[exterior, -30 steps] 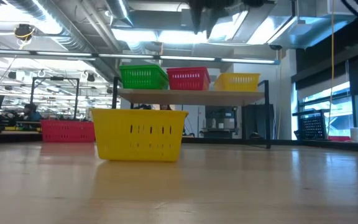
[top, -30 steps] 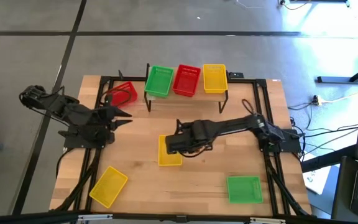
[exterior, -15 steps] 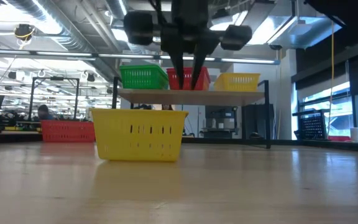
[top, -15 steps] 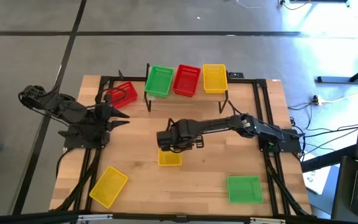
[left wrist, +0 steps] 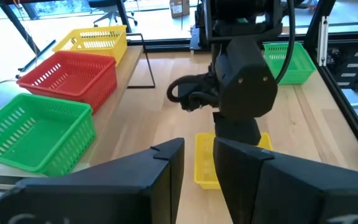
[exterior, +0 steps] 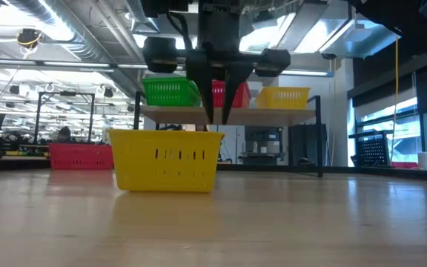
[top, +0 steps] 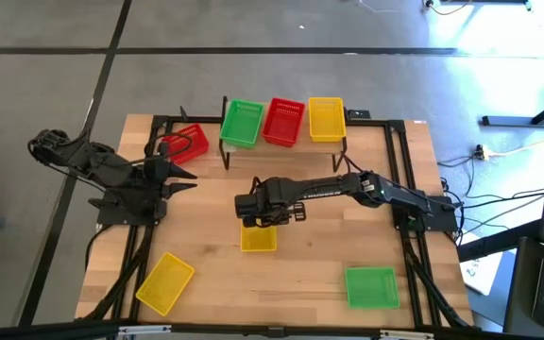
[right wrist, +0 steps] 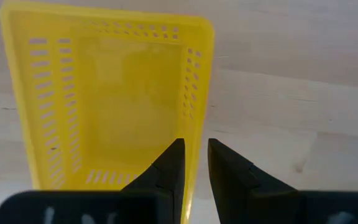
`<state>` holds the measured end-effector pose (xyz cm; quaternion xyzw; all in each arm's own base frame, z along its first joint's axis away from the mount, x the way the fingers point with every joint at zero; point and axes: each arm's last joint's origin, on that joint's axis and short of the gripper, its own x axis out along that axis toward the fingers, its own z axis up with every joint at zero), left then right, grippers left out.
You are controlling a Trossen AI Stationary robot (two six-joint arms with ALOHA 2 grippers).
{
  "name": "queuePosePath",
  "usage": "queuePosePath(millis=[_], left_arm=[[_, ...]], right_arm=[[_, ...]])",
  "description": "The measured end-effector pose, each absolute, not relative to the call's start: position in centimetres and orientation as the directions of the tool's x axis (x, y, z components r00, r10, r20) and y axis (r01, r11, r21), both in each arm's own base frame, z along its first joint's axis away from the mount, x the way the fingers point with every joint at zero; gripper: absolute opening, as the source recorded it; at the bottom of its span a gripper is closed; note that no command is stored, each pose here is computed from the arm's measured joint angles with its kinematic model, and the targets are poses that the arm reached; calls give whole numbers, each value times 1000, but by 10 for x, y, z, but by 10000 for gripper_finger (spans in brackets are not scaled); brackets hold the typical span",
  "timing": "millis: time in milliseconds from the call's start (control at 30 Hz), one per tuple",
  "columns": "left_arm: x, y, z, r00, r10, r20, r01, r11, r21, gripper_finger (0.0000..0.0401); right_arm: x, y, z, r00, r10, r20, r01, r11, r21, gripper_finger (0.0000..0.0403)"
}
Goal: Stack baskets on shelf by color
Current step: Stack the top yellow bin on top of the yellow bin on the shelf
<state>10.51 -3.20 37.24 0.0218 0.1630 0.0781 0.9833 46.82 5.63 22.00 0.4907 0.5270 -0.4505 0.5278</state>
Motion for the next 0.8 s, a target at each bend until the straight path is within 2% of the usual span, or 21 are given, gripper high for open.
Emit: queuePosePath(millis=[467,800], left_arm=[[105,-32,372,935,161,-317,-147,987,68,78],[105,-32,372,935,161,-317,-147,987,68,78]], right_arm=[[471,55,201,-23,45,-999,993,117,-18,67],[473,55,198,-18,26,-1000,992,122,-14,67]])
